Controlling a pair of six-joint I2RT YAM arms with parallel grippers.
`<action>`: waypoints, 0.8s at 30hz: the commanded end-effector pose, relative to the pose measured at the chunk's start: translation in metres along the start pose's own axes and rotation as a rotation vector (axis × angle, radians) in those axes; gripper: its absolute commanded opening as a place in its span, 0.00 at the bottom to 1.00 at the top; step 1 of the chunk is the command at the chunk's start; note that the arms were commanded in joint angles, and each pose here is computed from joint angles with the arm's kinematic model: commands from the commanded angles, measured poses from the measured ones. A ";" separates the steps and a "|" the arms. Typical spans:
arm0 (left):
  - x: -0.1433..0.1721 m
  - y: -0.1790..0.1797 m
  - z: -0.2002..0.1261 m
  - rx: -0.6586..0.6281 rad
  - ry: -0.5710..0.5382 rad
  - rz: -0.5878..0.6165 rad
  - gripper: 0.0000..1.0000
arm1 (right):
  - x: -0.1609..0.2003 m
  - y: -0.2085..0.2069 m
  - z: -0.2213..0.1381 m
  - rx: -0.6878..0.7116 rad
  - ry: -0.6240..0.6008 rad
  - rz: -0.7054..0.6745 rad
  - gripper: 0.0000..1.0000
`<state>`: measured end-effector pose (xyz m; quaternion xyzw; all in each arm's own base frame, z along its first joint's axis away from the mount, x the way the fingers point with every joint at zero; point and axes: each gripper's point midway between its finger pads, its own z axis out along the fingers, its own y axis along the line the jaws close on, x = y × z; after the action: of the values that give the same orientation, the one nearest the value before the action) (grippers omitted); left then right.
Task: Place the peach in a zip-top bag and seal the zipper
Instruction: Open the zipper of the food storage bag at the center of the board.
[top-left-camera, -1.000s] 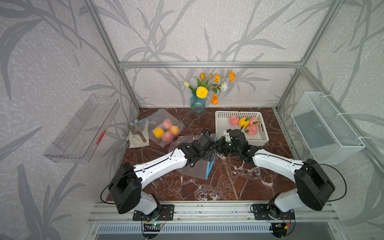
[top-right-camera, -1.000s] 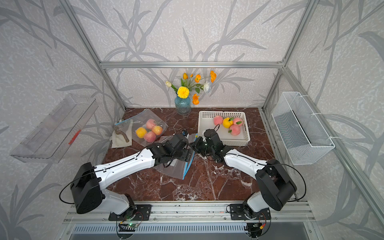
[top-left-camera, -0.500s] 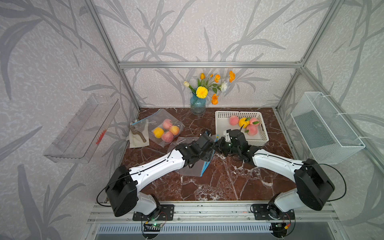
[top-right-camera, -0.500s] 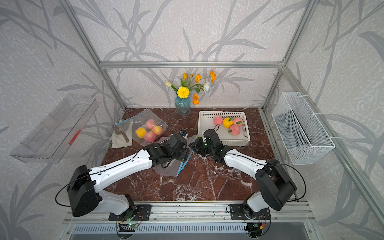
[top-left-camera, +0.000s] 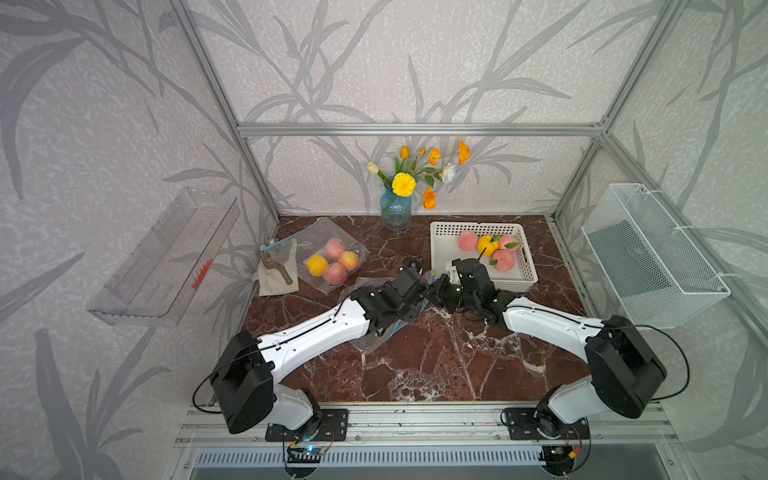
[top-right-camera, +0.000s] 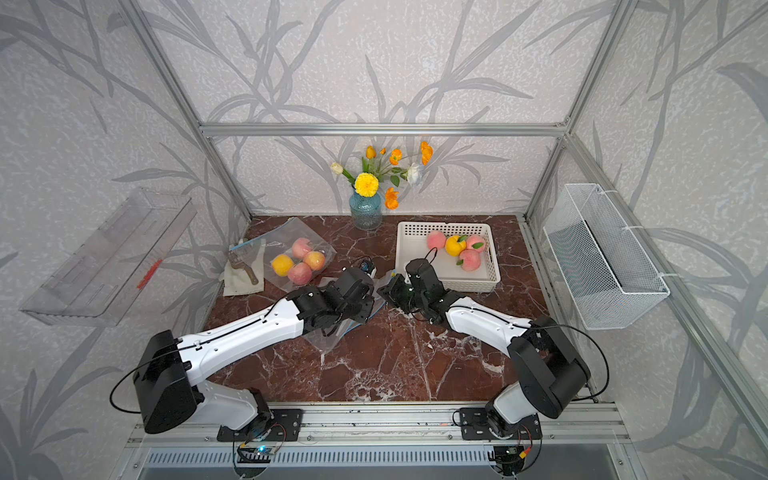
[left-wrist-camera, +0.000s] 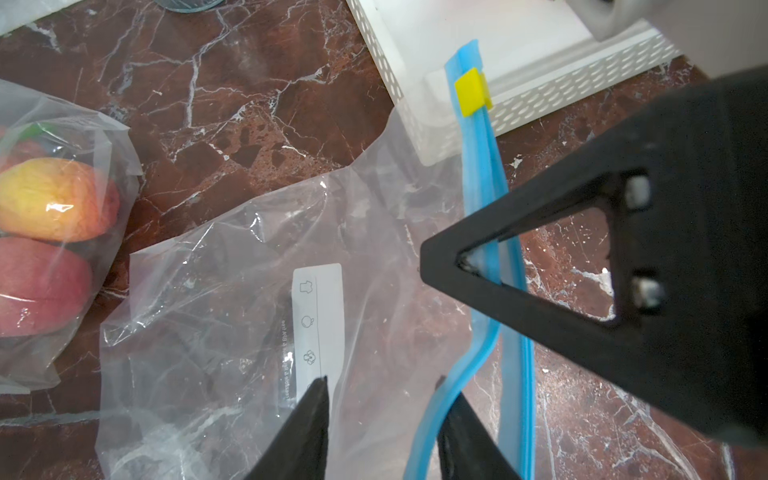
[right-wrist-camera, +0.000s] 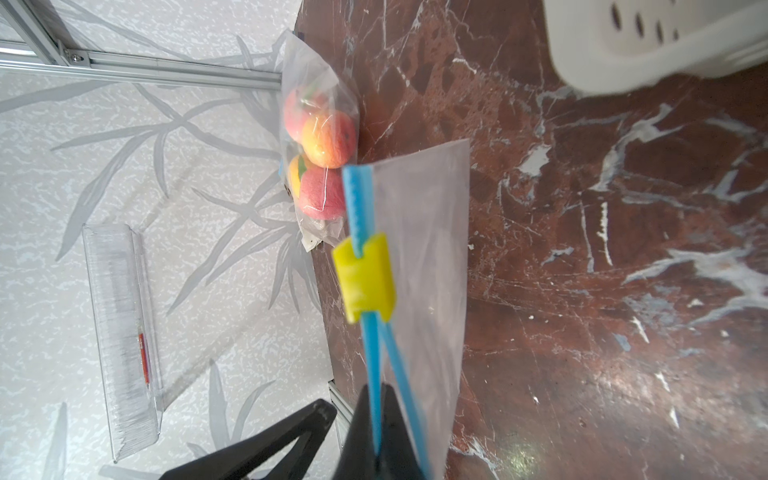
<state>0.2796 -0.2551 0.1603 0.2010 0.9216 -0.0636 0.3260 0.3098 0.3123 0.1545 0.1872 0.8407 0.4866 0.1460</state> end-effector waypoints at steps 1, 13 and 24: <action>-0.009 -0.012 -0.004 0.057 -0.002 0.032 0.34 | 0.001 0.009 0.002 -0.003 0.017 -0.030 0.00; -0.007 -0.019 0.004 0.071 0.046 0.074 0.00 | 0.001 0.024 -0.003 -0.016 0.025 -0.082 0.27; -0.015 -0.015 0.008 0.044 -0.001 0.006 0.00 | -0.015 -0.019 -0.039 0.187 -0.132 -0.198 0.51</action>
<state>0.2808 -0.2723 0.1513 0.2285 0.9231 -0.0755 0.3001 0.3084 0.2834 0.1832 0.1450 0.8621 0.4312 0.2231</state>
